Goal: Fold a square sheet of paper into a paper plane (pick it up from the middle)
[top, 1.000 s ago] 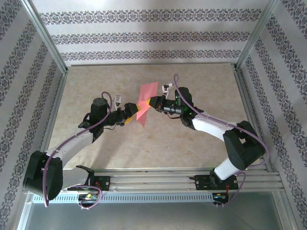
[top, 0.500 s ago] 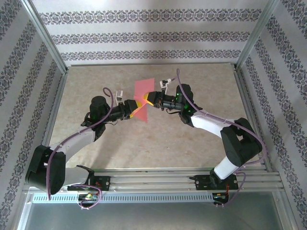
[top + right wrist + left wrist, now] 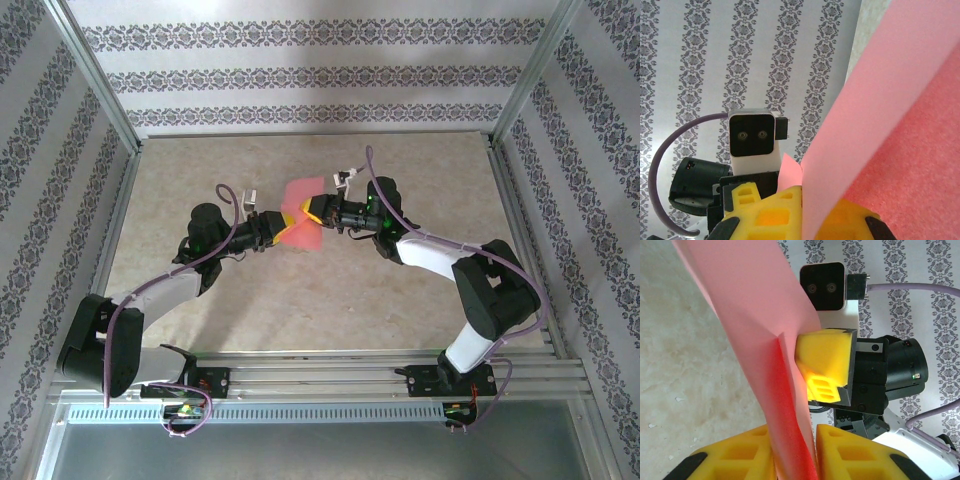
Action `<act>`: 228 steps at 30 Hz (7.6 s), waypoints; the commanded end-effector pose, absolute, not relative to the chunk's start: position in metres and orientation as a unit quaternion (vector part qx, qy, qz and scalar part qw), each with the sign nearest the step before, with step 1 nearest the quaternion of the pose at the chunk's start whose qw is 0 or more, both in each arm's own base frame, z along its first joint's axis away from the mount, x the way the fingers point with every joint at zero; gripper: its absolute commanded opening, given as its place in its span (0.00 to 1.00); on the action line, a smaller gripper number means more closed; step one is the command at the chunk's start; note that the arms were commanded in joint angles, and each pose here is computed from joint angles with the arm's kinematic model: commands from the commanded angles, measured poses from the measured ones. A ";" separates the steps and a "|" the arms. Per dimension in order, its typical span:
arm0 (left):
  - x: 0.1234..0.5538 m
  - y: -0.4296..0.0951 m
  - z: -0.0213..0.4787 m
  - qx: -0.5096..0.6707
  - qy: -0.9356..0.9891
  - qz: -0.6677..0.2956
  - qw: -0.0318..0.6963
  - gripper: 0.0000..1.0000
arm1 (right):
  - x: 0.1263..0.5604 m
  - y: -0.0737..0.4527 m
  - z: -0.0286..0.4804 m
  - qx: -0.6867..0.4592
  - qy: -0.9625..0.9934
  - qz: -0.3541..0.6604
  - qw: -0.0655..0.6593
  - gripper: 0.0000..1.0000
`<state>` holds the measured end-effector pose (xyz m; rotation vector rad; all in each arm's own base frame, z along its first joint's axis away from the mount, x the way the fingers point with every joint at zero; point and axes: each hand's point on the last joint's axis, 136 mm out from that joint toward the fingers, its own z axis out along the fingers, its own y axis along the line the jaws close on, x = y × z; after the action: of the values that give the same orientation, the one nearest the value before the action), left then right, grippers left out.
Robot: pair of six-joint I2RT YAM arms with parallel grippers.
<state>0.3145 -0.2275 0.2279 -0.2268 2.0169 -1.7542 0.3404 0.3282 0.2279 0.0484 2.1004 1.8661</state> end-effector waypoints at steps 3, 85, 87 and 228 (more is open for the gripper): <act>0.314 -0.226 0.225 -0.071 0.738 -0.630 0.231 0.23 | 0.338 0.328 0.224 -0.006 0.733 0.659 0.171 0.07; 0.310 -0.093 0.114 -0.173 0.945 -0.192 0.202 0.96 | 0.307 0.344 0.110 0.010 0.902 0.383 0.197 0.44; 0.305 -0.075 0.112 -0.206 0.934 -0.201 0.211 0.98 | 0.299 0.371 0.098 -0.012 0.907 0.386 0.166 0.41; 0.284 -0.205 0.027 -0.187 0.916 -0.347 0.071 0.19 | 0.255 0.304 -0.022 -0.284 0.913 0.291 -0.028 0.40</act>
<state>0.2709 -0.2026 0.0225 -0.6035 2.7818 -1.0320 0.2672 0.3338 0.0202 -0.9238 2.7674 1.1046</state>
